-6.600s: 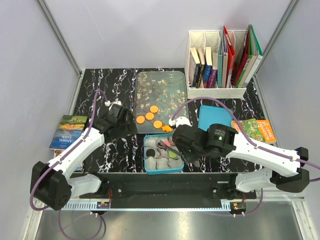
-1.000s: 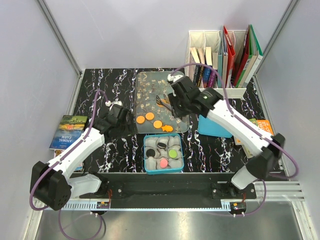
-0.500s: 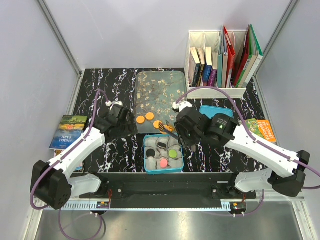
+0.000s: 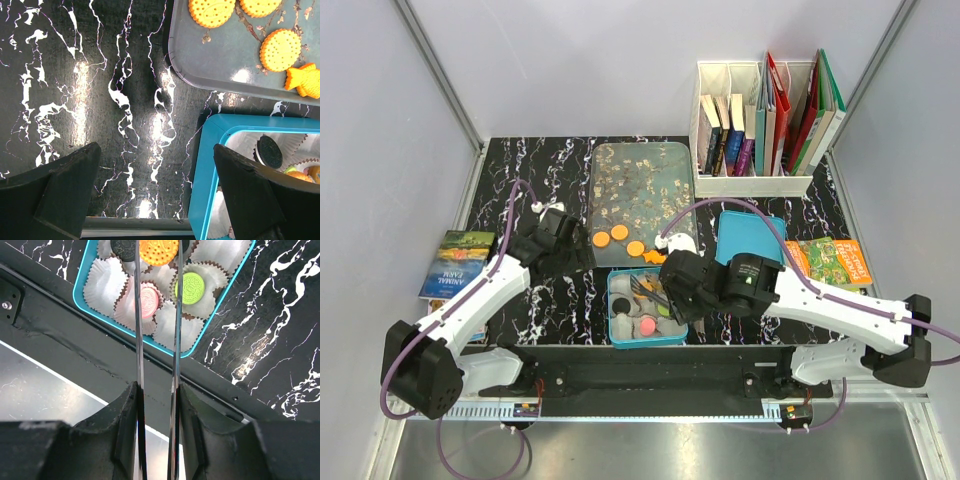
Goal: Pack the cookies
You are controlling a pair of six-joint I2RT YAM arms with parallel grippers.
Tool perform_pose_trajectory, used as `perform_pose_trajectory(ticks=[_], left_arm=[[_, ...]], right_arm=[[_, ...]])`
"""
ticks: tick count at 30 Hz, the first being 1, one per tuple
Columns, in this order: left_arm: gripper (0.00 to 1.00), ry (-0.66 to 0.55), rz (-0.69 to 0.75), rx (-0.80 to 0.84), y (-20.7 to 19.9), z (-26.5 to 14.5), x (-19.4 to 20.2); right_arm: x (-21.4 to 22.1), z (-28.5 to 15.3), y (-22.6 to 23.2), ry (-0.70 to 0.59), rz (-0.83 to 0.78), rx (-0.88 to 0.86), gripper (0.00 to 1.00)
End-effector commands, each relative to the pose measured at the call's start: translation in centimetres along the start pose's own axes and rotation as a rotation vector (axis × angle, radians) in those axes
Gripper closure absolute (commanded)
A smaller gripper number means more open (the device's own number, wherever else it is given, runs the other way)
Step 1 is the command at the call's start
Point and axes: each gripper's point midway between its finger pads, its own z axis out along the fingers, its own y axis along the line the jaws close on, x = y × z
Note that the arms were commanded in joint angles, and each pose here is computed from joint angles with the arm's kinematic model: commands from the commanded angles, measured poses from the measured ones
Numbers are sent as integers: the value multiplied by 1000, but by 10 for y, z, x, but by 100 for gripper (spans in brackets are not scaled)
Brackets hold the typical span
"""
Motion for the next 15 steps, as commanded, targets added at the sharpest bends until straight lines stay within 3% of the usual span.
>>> perform_pose_trajectory(ticks=[1,15], left_arm=[[1,-34,-2,12,-6,-5,-11],[1,-44,-1,4,-3,-7,-14]], right_arm=[[-10,-5,10,-67,39,-5,100],[-26,19,27,-83,-42,11,100]])
